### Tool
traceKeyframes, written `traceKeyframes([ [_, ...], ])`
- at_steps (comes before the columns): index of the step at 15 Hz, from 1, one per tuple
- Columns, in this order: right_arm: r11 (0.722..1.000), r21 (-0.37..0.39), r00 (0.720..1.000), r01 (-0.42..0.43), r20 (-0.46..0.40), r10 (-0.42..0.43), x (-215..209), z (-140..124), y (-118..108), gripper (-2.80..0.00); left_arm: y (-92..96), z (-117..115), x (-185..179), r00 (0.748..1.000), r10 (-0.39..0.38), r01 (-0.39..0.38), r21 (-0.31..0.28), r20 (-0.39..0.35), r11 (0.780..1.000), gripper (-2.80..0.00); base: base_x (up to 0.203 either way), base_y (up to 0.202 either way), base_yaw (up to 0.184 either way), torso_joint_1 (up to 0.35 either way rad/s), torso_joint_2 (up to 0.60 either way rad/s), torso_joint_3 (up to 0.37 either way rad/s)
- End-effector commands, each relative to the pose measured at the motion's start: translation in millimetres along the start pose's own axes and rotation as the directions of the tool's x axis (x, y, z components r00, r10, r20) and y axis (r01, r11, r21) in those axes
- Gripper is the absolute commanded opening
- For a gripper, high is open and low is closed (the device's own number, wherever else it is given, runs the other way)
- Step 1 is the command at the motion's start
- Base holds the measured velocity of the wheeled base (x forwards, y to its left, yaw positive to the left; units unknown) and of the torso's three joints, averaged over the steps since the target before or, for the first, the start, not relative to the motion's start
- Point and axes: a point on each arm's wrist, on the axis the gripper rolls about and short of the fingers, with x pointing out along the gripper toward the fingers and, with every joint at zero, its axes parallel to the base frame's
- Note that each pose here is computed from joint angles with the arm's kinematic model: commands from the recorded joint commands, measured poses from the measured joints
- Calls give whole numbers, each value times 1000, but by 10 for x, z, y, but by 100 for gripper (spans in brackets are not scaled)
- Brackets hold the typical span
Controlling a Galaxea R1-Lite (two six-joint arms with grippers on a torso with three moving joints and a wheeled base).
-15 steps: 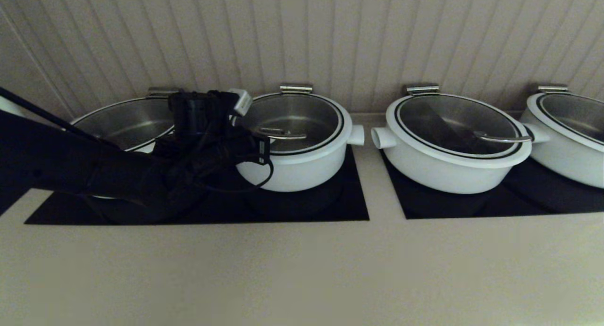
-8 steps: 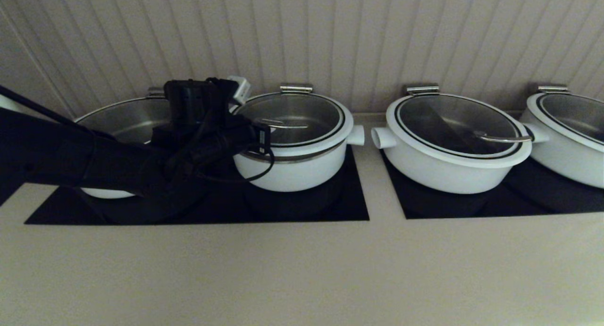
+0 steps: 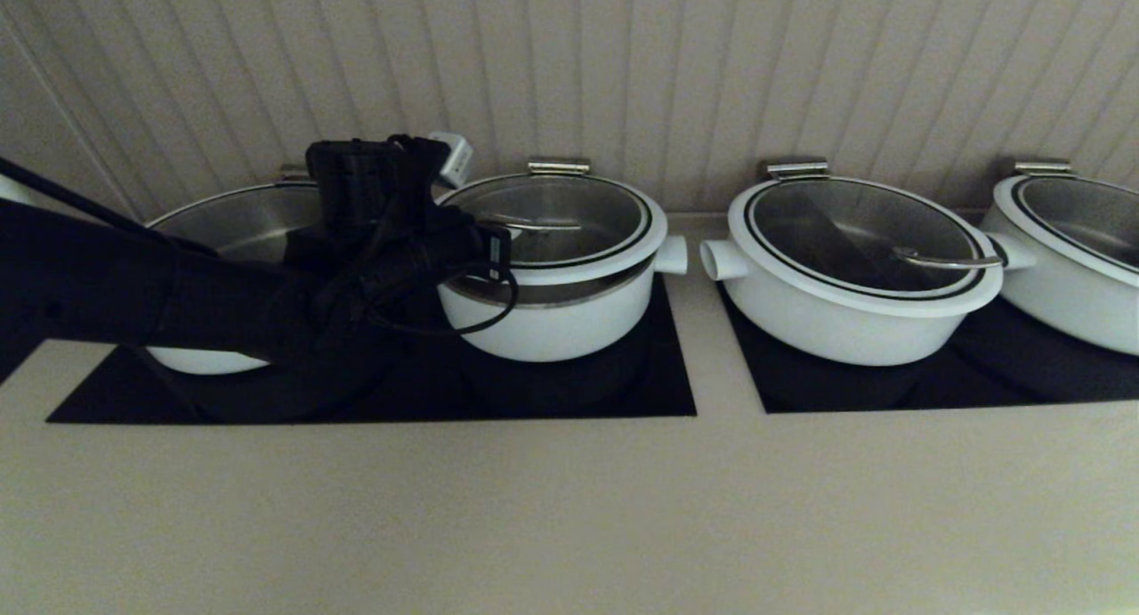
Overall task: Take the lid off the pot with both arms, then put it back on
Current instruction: Open the food pot lid a small opening with the left arm, then hold the pot lid with the right arm
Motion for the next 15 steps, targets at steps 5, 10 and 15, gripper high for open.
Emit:
traceKeyframes([
  [5,1000,-1,1000,0,-1,0,1,0,0,-280,-3,38,-12,1000,-2,2,8,15,1000,-280,0,0,0,0,0,0],
  [10,1000,-1,1000,-1,-1,1,1,0,0,-280,3,135,14,999,-2,1,12,49,1000,-280,0,0,0,0,0,0],
  [15,1000,-1,1000,0,-1,0,1,0,0,-280,8,213,33,997,-2,0,18,76,1000,-280,0,0,0,0,0,0],
])
